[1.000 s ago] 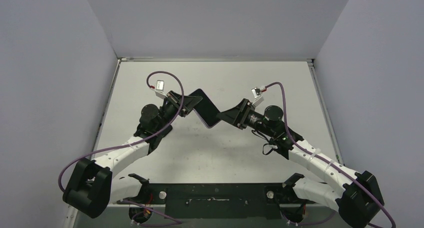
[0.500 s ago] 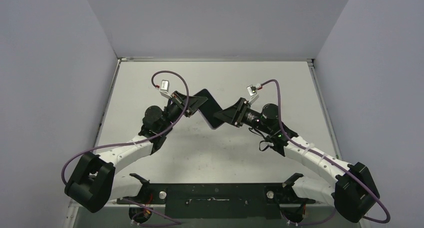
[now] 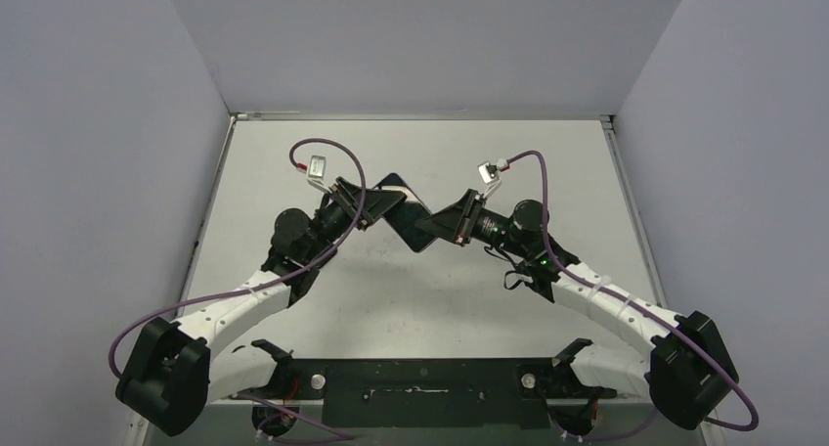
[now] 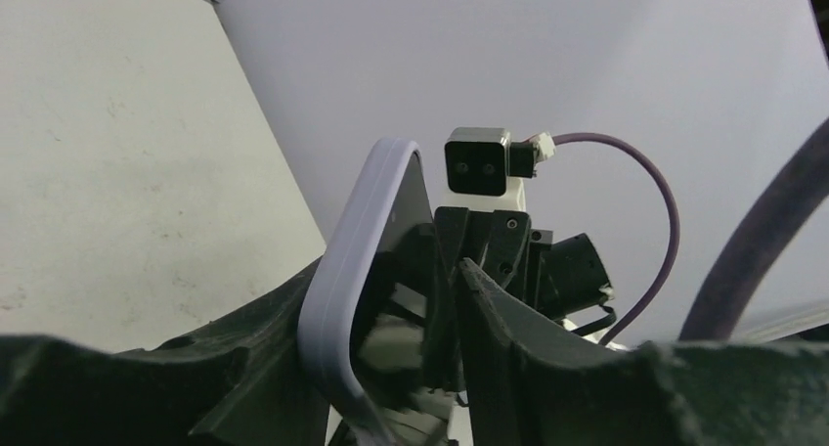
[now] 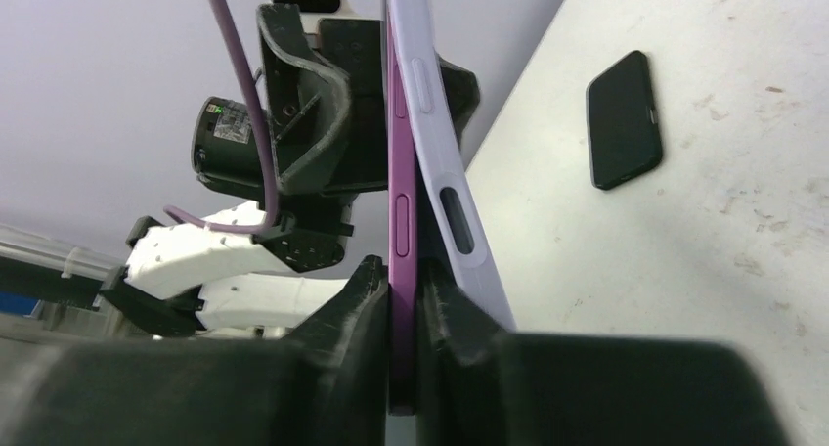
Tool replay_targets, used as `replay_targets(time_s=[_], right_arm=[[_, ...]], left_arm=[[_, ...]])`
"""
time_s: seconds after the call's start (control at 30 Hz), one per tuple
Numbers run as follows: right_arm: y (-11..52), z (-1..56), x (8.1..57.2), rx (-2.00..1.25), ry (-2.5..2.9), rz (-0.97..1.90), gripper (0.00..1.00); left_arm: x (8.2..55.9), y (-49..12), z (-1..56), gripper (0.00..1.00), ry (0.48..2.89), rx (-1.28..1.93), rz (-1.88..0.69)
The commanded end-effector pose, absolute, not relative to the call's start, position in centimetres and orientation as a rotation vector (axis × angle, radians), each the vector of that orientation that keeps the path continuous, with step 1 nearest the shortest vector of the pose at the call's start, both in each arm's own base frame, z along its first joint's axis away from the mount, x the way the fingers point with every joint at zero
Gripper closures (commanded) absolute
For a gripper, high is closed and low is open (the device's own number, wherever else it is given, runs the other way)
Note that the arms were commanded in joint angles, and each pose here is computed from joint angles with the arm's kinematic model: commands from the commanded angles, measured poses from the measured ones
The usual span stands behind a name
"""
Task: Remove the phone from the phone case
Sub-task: Remove the phone case from the phone.
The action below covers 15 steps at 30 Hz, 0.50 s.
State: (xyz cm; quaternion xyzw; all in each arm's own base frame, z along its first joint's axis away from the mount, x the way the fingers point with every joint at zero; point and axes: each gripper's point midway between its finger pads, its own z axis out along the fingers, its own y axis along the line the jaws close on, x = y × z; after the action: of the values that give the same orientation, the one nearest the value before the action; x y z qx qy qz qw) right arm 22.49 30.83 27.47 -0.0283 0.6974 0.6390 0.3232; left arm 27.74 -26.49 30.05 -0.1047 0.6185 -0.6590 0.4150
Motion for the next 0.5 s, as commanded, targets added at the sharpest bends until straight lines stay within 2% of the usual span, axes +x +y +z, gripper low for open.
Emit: replay_targets(time_s=[0.0, 0.1, 0.23, 0.47], right_arm=[[30.8, 32.2, 23.2, -0.106, 1.653, 1.702, 1.0], [30.6, 32.6, 23.4, -0.091, 1.644, 1.706, 1.0], [30.4, 32.9, 23.8, -0.063, 1.632, 1.708, 1.0], [30.0, 34.0, 24.6, 0.012, 1.594, 1.719, 1.0]], left_arm=[[27.3, -25.4, 32.8, 0.54, 1.482, -0.159, -1.589], [27.4, -24.6, 32.9, 0.41, 1.474, -0.173, -1.548], [27.5, -23.7, 32.6, 0.34, 1.487, -0.196, -1.482], [26.6, -23.2, 30.2, 0.34, 1.543, -0.238, -1.461]])
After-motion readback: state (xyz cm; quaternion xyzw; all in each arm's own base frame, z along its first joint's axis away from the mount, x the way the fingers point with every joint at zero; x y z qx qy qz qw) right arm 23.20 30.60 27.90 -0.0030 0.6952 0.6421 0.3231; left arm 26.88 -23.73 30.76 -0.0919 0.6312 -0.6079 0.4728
